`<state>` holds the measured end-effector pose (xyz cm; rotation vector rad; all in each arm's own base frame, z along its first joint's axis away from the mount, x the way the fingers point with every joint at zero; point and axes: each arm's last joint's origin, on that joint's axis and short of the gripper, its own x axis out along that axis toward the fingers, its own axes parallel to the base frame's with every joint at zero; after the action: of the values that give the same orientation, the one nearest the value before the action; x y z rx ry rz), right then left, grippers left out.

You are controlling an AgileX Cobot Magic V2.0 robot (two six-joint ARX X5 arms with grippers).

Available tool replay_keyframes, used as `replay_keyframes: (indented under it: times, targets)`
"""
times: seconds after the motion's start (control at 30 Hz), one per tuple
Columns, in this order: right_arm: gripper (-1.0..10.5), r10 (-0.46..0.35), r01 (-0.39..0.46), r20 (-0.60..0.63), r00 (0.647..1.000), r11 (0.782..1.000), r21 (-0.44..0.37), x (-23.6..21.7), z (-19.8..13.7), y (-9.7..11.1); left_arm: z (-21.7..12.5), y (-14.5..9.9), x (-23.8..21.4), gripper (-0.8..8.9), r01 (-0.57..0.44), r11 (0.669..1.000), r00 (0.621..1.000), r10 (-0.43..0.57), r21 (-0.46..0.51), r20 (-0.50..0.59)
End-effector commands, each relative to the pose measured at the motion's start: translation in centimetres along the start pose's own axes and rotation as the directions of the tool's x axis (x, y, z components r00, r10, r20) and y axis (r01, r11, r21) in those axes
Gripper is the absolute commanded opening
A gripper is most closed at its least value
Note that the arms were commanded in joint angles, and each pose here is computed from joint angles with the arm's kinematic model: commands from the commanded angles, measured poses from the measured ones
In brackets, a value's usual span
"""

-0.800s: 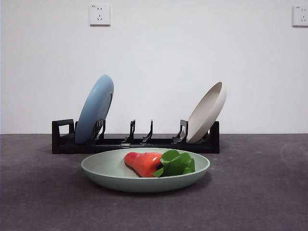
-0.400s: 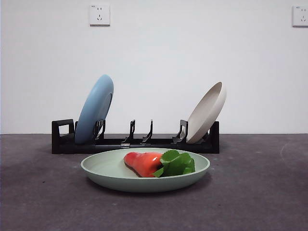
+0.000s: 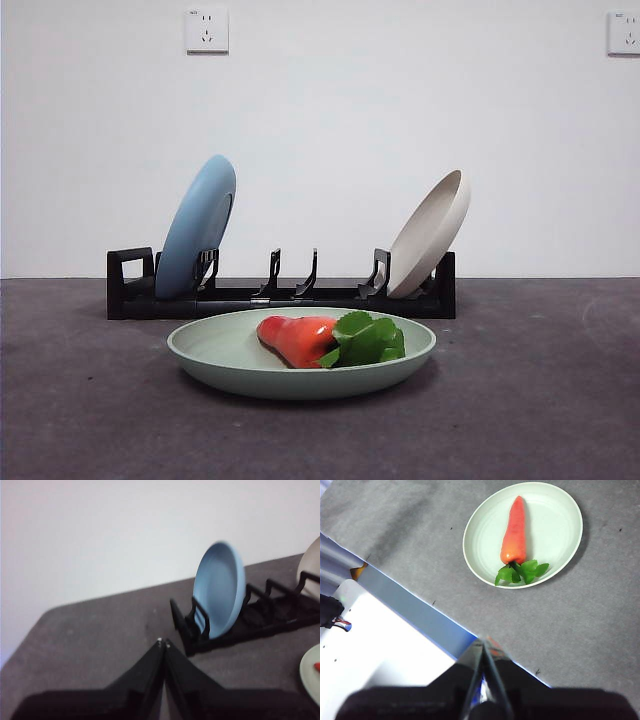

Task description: Take the green plate from the plate rack,put the plate on the table,take the carrot from the table,put the carrot in the plate

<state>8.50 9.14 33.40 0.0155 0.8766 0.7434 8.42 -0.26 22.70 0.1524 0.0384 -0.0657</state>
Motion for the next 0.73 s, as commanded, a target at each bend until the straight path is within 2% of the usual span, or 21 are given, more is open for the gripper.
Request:
replay_keyframes:
  times: [0.03,0.33,0.73]
  targets:
    - [0.0,0.000,0.000,0.006,1.000,1.000,0.003,-0.1,0.0,0.0,-2.3,-0.2,0.4,-0.03,-0.008,0.999,1.000,0.007,-0.046,-0.008]
    - [0.0,0.001,-0.001,0.009,1.000,1.000,0.003,-0.1,0.0,0.0,-7.5,-0.9,1.5,-0.03,-0.009,0.988,0.994,-0.009,-0.157,-0.113]
    - [0.0,0.001,-0.001,0.008,1.000,1.000,0.003,-0.1,0.0,0.0,-7.9,-1.0,1.5,-0.03,-0.012,0.986,0.991,-0.011,-0.168,-0.134]
